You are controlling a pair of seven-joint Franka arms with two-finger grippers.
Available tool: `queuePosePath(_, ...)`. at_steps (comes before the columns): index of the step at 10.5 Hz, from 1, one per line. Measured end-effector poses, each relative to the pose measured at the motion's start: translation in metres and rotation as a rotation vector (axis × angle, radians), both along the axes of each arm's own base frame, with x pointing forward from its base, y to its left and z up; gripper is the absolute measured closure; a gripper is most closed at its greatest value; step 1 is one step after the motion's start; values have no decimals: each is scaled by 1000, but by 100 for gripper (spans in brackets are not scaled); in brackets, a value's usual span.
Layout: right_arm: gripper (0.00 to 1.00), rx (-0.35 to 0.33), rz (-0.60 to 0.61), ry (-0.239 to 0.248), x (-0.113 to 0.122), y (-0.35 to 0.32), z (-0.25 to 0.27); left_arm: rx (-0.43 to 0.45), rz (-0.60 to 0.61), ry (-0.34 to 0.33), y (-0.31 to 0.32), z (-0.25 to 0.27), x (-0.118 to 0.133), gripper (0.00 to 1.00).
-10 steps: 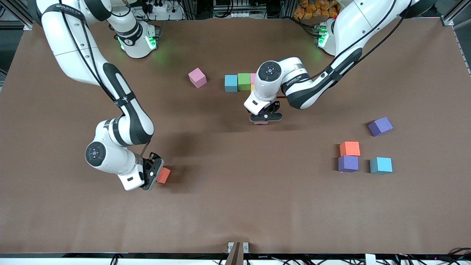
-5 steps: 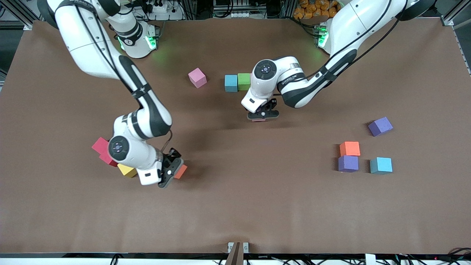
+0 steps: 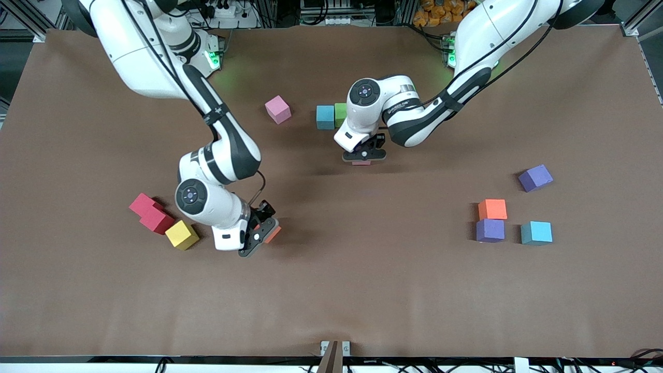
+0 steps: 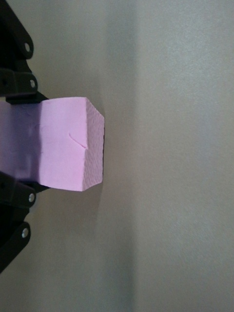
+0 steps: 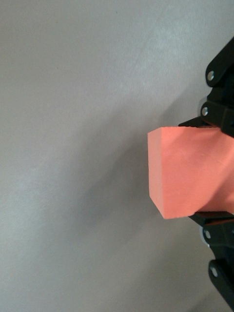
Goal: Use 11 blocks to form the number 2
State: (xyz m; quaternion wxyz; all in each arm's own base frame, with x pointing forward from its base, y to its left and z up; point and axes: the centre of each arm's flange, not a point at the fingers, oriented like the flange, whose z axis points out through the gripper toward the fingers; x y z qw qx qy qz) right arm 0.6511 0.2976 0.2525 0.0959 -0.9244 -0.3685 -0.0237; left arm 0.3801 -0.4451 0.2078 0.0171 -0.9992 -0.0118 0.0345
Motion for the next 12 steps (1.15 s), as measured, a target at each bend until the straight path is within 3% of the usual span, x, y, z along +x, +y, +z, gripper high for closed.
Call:
queuePosePath(6,38,-10,-158,43,-24,47,13,12,13,5,3,-5,-3,44)
queuePosePath(12,38,-42,-180,60,-23,39,13,16,9,7,4,-6,-6,44)
